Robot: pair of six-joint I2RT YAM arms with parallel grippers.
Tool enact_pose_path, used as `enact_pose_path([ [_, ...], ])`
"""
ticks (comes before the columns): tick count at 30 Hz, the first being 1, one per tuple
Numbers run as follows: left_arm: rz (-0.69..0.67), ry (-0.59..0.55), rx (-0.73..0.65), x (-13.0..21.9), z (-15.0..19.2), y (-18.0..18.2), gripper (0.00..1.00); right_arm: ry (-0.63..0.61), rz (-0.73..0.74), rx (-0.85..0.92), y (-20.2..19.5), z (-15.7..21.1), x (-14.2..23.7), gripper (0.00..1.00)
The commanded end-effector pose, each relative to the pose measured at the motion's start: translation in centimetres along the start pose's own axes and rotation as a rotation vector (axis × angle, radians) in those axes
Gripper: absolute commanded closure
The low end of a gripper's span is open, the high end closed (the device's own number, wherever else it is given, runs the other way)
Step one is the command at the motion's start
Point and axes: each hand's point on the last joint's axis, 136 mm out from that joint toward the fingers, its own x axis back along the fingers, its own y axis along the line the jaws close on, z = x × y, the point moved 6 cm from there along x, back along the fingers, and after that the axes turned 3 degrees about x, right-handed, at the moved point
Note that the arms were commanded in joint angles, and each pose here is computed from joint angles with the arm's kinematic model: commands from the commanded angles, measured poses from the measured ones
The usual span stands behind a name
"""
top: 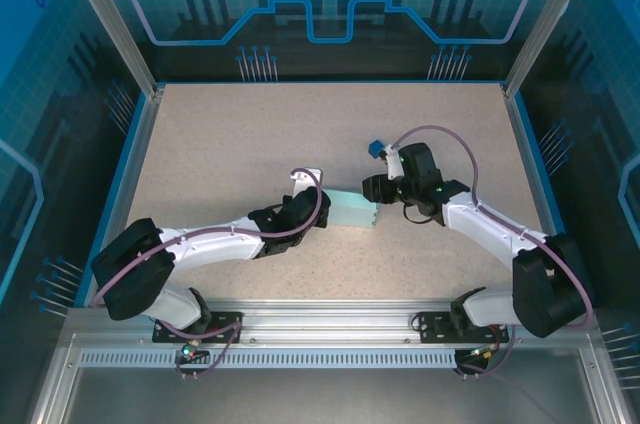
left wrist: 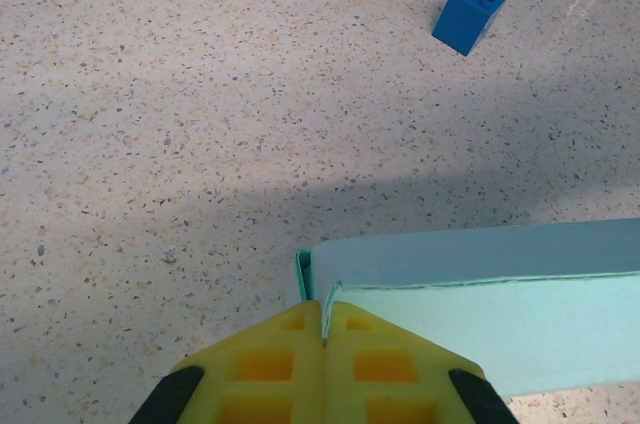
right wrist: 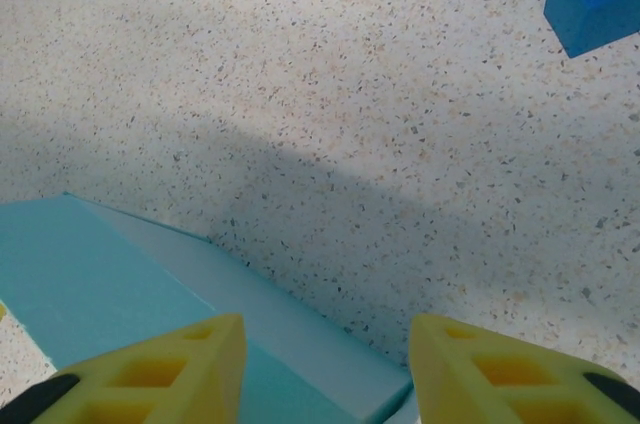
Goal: Fold the paper box
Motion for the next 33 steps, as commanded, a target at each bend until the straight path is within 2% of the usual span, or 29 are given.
enact_pose_path([
  [1,-0.036,0.105,-0.075,0.0,2.8,1.2,0.95,0.087,0.058,-0.018,-0.5,3.5,-0.9,0.53],
  [4,-0.023,0.101,-0.067,0.4,2.6,1.2,0.89,0.092,0.077,-0.018,-0.8,4.2,-1.2,0.53],
  [10,0.018,0.078,-0.07,1.9,1.9,1.5,0.63,0.097,0.101,-0.022,-1.1,5.1,-1.2,0.54],
  [18,0.1,0.112,-0.117,3.9,1.3,1.4,0.45,0.091,0.118,-0.009,-0.9,5.0,-1.2,0.55],
  [24,0.258,0.18,-0.113,5.5,0.4,1.1,0.36,0.09,0.122,-0.001,-0.8,4.8,-1.3,0.55],
  [28,0.356,0.198,0.007,5.7,-1.7,1.3,0.32,0.086,0.124,0.008,-0.7,4.7,-1.3,0.55],
  [33,0.357,0.243,0.147,3.4,-3.9,2.2,0.31,0.085,0.121,0.009,-0.6,4.5,-1.3,0.55],
])
